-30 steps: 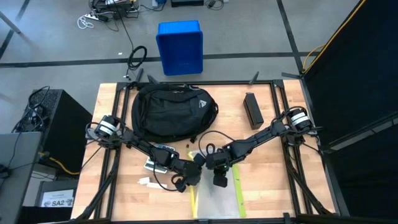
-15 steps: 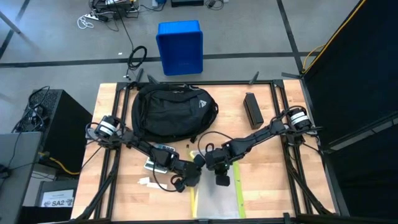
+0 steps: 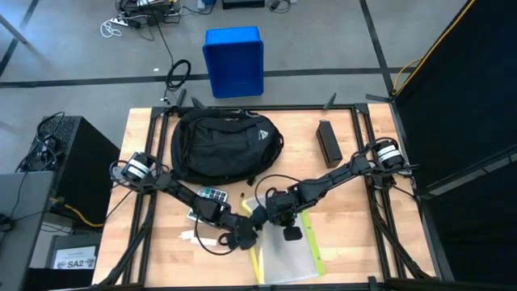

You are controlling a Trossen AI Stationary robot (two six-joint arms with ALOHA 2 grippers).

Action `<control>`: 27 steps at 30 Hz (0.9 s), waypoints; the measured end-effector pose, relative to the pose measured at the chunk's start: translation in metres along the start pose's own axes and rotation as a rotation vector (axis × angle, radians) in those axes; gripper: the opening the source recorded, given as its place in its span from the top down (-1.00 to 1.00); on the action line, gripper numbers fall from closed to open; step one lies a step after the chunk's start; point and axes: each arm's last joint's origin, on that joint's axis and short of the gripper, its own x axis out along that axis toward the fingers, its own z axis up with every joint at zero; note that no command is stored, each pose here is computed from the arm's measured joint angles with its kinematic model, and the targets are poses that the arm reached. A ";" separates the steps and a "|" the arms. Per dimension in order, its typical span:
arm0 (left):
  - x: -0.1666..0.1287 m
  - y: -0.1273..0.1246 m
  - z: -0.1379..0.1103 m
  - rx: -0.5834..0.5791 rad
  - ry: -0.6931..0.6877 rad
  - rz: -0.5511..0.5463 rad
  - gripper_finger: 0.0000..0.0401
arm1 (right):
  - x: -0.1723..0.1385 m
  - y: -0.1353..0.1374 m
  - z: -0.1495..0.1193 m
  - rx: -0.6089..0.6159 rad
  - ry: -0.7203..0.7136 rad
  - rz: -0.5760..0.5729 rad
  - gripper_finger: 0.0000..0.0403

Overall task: Unpack backpack
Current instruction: Remove the bottom black pen from the yellow zip bag

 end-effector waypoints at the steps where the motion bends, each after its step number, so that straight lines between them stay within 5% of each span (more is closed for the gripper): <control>1: 0.000 -0.001 0.002 0.014 0.003 0.014 0.22 | 0.000 0.000 0.001 -0.010 -0.011 0.008 1.00; 18: -0.007 -0.021 0.019 0.169 0.083 0.121 0.22 | -0.002 -0.007 0.009 0.051 -0.080 0.033 1.00; 27: 0.007 -0.029 0.015 0.288 0.100 0.137 0.22 | -0.003 -0.005 0.017 0.027 -0.147 0.171 1.00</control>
